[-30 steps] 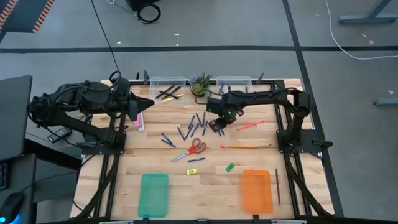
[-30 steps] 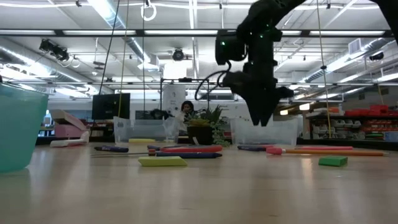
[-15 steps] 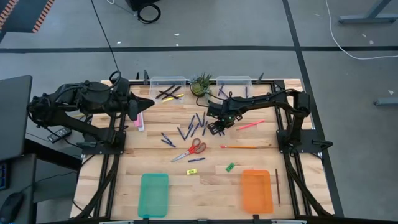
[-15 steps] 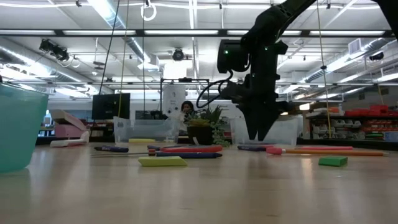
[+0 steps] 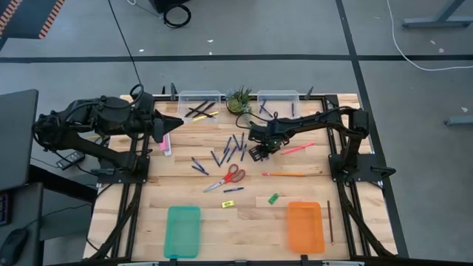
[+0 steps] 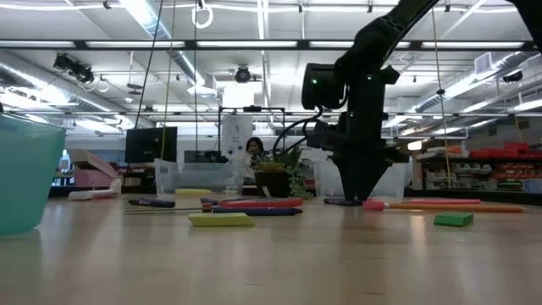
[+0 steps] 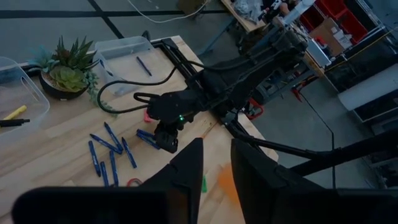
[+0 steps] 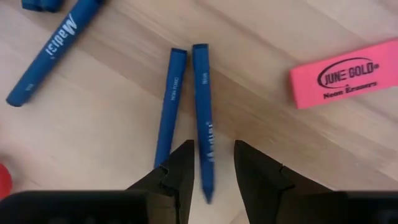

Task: Sort crayons/erasers/pens/pencils in bins
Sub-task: Put the blue crayon into the right transparent bin

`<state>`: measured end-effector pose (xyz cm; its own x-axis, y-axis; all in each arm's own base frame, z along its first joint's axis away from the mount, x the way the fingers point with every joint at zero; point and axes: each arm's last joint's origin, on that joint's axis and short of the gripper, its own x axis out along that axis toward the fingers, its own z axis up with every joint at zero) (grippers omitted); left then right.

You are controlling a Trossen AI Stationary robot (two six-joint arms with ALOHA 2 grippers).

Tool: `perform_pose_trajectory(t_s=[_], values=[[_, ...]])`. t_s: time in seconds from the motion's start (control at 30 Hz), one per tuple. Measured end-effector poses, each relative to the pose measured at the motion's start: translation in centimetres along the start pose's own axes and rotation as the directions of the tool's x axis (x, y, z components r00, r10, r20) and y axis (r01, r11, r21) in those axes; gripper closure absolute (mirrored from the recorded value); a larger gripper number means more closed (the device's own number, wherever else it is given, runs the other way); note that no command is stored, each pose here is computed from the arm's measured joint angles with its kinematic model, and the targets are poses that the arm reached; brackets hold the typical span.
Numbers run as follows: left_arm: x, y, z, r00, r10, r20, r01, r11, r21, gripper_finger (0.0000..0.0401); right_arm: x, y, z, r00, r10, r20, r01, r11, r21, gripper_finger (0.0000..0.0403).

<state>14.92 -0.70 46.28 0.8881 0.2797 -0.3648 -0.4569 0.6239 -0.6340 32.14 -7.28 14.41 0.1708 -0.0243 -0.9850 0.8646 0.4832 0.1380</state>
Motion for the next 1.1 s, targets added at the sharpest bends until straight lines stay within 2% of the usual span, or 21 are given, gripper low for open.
perform_pose_trajectory(t_s=[0.33,0.47,0.73,0.9,1.1], values=[[0.0,0.0,0.0,1.000,0.000,0.000,0.000,1.000,-0.015,0.0314,0.2,-0.3,-0.1,1.000,-0.021,0.015,0.022,0.999,-0.032,0.0292],[0.0,0.0,0.0,1.000,0.000,0.000,0.000,1.000,-0.018,0.0311,0.2,-0.3,-0.2,0.999,-0.031,0.018,0.032,0.999,-0.035,0.0310],[0.0,0.0,0.0,1.000,0.000,0.000,0.000,1.000,-0.019,0.0316,0.2,-0.5,-0.1,0.998,-0.054,0.033,0.055,0.997,-0.054,0.0373],[0.0,0.0,0.0,1.000,0.000,0.000,0.000,1.000,-0.018,0.0318,0.0,-0.3,0.4,0.997,-0.059,0.050,0.062,0.996,-0.062,0.0383],[0.0,0.0,0.0,1.000,0.000,0.000,0.000,1.000,-0.017,0.0312,-2.3,1.4,1.9,0.997,0.008,0.073,0.000,0.994,-0.110,0.0385]])
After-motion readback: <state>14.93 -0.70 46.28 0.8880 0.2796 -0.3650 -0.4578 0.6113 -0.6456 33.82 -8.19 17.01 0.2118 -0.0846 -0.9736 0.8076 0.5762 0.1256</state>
